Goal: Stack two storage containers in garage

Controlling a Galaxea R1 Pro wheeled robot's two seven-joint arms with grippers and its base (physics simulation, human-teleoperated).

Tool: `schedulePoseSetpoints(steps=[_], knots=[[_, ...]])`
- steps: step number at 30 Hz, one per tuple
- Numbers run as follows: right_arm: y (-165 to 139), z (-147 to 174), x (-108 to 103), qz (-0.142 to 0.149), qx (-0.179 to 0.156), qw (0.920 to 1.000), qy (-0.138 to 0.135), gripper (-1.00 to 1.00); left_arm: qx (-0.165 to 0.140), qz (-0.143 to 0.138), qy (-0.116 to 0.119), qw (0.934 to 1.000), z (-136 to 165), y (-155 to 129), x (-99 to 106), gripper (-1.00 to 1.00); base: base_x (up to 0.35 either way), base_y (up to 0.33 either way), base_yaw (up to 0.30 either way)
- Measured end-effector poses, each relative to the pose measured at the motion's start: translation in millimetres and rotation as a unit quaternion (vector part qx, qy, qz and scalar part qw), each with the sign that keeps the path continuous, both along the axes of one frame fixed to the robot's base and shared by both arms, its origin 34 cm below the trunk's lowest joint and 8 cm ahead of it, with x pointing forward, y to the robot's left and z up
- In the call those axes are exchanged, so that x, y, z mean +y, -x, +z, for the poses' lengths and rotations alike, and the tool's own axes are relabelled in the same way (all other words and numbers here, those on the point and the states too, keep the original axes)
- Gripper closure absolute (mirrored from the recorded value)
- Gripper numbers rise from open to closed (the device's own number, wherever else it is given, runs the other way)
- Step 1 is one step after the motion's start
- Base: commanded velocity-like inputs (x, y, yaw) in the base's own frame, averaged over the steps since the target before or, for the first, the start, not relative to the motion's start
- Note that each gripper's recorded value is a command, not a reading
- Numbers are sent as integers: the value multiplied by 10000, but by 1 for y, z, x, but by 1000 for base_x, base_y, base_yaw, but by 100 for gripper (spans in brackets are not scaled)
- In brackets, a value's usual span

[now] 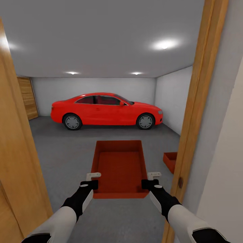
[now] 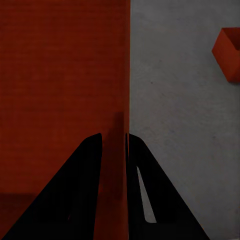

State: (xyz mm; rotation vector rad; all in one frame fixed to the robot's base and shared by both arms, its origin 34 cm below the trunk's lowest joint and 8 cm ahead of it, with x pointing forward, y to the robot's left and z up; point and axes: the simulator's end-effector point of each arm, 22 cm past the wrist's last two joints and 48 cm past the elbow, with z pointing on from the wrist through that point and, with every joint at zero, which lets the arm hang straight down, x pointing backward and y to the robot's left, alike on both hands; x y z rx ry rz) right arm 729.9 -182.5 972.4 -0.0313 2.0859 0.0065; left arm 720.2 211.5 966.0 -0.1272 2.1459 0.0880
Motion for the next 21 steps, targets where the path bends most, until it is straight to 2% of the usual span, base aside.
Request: schedulePoseSetpoints(steps=[11,21], knots=[[0,0,0,-2,1,10000,1,100,2,1,-1,10000,0,0,0,100,11,0,0],[1,0,0,-1,-2,10000,-4,100,-2,-3,-1,10000,1,0,0,100,291,12,0]])
